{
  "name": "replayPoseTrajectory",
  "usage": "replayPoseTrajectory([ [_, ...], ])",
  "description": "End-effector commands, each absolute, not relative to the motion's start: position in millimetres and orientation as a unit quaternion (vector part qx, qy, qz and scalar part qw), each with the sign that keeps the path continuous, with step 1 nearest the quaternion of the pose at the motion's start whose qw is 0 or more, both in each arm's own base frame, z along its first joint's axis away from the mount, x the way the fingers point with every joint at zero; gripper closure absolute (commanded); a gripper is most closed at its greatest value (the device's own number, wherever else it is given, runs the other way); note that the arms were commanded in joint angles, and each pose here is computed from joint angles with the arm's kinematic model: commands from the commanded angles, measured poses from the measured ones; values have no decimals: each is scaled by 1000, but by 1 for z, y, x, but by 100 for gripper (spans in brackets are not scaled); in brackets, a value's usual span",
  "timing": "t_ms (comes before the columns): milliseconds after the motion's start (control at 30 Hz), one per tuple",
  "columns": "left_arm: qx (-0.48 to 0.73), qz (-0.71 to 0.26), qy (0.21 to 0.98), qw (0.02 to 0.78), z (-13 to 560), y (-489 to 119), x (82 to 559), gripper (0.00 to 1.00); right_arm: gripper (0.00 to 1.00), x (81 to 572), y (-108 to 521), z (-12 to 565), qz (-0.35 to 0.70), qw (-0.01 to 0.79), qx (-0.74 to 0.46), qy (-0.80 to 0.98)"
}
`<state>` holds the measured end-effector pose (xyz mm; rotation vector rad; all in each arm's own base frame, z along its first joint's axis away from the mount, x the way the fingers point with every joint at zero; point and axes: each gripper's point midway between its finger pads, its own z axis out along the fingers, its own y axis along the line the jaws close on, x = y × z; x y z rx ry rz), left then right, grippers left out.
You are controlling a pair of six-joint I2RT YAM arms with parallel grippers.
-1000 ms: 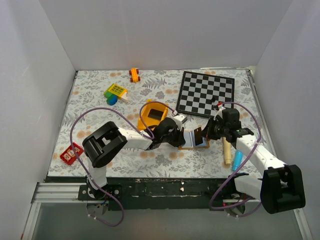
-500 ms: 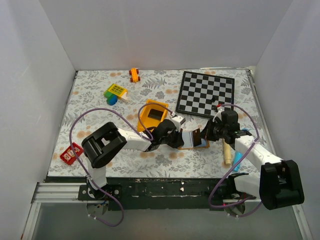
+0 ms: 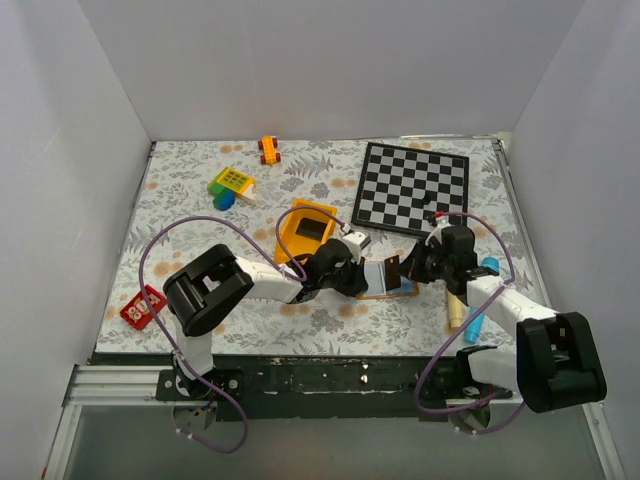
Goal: Put the credit cards into the card holder
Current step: Insert the credit card into the card slot.
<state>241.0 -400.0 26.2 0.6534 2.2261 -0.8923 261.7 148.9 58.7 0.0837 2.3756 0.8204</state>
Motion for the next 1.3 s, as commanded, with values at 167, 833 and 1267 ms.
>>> replayPoseTrajectory([
  [167,246,-306,865,312,11,-385,238,100,99,270,153,49,324,308,41,893],
  [833,248,-302,866,312,9,-384,238,100,99,262,161,43,362,290,89,882],
  [1267,244,-298,869,311,6,-380,237,100,99,263,159,55,364,310,89,874],
])
